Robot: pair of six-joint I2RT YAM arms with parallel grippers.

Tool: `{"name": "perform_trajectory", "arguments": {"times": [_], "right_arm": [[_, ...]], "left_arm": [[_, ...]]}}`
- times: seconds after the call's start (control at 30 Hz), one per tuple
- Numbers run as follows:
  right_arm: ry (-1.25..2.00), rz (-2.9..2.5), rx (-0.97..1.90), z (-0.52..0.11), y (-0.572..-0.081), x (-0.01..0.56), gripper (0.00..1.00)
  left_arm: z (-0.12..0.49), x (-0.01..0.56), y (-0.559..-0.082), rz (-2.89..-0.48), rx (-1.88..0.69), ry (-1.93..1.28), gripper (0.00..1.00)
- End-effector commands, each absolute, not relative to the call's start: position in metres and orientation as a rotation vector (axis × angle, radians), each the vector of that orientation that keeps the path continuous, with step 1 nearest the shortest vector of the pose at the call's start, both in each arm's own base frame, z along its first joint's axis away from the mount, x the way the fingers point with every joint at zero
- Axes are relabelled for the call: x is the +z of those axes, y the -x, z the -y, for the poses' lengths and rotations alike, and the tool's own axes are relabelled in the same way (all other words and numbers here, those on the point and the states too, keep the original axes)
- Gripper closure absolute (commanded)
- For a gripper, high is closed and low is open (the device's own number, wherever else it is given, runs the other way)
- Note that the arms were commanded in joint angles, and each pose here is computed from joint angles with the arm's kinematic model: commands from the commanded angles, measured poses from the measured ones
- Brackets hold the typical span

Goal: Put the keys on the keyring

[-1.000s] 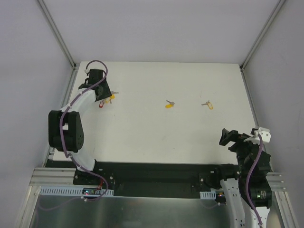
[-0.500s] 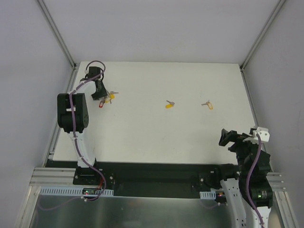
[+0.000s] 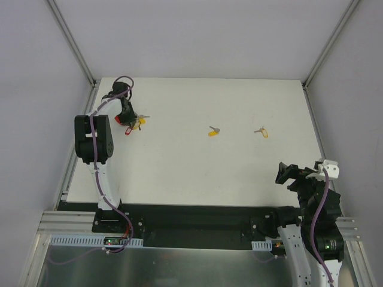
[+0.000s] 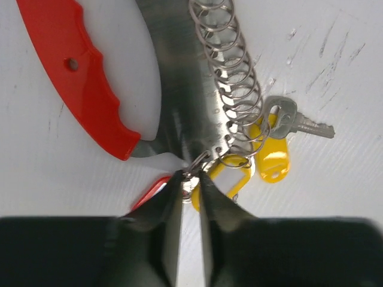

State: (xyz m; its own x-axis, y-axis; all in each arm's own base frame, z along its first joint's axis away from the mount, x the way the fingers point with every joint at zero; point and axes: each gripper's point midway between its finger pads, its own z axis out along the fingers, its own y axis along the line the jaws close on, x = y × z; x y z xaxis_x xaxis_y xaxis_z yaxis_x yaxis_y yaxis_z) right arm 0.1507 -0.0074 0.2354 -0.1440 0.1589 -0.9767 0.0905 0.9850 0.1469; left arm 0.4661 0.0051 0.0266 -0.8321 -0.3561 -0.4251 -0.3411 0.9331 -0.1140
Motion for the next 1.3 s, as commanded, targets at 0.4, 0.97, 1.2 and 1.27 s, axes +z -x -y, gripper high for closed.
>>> {"name": "perform_trajectory", "arguments": {"times": [0.4, 0.97, 1.2, 1.27], "right_arm": [[-0.183, -1.625, 0.059, 0.011, -0.143, 0.252, 0.04], [-0.168, -1.645, 0.068, 0.008, -0.145, 0.25, 0.04], [-0.154, -1.669, 0.07, 0.005, -0.148, 0.247, 0.04], [-0.155, -1.673, 0.07, 0.005, -0.148, 0.247, 0.04]], "left_arm": [[0.092, 0.044, -0.384, -2.82, -0.275, 0.167, 1.0], [0.172, 0.062, -0.145, -2.86, -0.421, -0.3, 0.94], [0.15, 0.087, -0.171, -2.695, -0.268, -0.19, 0.57], [0.155, 0.089, -0.179, -2.694, -0.256, -0.194, 0.51]]}}
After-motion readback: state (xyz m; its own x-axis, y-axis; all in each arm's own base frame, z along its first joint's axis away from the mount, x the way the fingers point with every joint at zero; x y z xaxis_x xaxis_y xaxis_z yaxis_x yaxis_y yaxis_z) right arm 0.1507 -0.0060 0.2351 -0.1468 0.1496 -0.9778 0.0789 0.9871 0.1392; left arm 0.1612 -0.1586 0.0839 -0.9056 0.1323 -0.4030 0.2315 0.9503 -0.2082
